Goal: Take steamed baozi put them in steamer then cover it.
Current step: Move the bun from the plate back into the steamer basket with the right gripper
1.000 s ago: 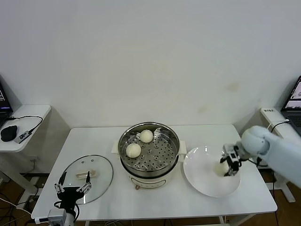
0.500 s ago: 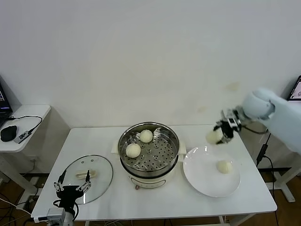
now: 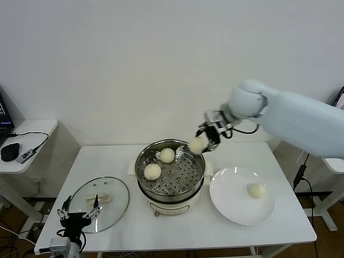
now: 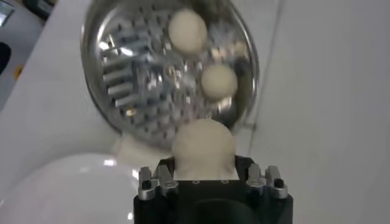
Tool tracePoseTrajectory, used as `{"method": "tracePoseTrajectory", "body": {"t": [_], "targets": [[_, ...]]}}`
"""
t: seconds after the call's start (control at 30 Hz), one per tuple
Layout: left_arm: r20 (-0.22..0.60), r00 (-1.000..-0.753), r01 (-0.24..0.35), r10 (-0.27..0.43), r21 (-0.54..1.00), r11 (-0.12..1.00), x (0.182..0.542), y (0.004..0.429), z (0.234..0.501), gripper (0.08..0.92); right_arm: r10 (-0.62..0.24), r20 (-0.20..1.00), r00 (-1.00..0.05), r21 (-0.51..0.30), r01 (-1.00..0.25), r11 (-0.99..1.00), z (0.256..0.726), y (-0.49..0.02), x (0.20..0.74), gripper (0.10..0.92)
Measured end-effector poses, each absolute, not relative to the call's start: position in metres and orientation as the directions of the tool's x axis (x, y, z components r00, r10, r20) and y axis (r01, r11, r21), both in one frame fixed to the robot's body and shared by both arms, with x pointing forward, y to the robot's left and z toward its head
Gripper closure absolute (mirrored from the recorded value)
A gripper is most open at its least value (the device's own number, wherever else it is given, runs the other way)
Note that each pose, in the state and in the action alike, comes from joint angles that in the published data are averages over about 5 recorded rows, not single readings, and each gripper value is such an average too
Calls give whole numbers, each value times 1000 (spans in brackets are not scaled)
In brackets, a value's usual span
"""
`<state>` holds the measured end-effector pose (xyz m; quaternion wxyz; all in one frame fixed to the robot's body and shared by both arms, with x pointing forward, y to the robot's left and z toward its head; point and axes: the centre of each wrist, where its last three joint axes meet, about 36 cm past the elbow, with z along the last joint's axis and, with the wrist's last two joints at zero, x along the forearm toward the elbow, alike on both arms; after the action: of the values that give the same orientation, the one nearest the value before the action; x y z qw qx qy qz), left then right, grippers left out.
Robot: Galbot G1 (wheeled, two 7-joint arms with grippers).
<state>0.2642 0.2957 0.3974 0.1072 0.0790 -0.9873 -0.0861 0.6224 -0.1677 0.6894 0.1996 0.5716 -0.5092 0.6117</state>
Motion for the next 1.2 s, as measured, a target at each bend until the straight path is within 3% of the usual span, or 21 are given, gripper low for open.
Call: {"method": "tracePoseTrajectory", "body": {"t": [0.5, 1.2], "targets": [[190, -961, -168, -203, 184, 968, 262, 301, 401, 177, -322, 936, -145, -342, -599, -724, 628, -84, 608, 403], [194, -956, -185, -220, 184, 965, 261, 303, 399, 177, -249, 967, -61, -255, -322, -912, 590, -55, 588, 402]]}}
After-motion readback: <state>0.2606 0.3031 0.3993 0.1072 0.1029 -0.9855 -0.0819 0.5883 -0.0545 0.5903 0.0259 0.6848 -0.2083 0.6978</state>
